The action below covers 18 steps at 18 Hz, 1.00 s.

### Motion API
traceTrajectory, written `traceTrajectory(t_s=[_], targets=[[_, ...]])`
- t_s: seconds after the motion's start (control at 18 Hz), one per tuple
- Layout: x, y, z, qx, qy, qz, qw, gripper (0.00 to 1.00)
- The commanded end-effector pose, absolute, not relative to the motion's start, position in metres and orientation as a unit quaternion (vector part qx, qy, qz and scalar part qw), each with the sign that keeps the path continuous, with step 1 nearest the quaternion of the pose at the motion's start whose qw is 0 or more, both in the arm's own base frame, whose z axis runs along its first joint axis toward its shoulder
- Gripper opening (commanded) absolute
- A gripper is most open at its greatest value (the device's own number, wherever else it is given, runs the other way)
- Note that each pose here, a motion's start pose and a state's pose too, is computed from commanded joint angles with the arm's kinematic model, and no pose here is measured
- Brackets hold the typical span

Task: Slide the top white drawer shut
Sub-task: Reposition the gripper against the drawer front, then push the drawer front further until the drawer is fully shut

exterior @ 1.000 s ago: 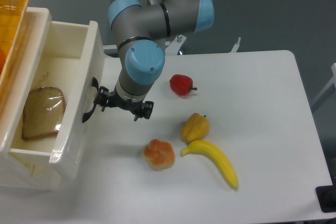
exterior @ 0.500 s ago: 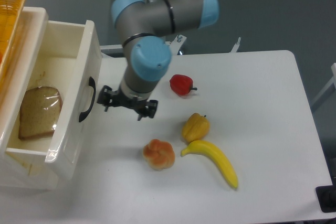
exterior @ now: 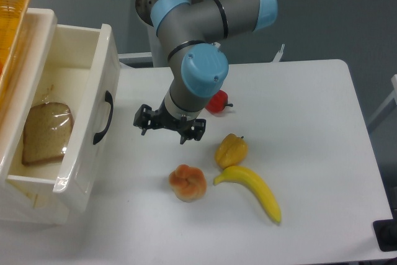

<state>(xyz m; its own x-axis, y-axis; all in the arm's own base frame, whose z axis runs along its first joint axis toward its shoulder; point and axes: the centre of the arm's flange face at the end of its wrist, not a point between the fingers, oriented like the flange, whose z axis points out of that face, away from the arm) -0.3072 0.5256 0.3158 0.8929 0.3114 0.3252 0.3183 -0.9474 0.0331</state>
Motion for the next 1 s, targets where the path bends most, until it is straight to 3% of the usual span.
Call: traceTrajectory(t_s=[0.56, 1.0], targets=[[-0.285, 0.540, 0.280, -0.972, -0.144, -0.186, -0.017, 1.00], [-0.268, 0.546, 0.276, -0.973, -0.132, -0.189, -0.022, 1.00]])
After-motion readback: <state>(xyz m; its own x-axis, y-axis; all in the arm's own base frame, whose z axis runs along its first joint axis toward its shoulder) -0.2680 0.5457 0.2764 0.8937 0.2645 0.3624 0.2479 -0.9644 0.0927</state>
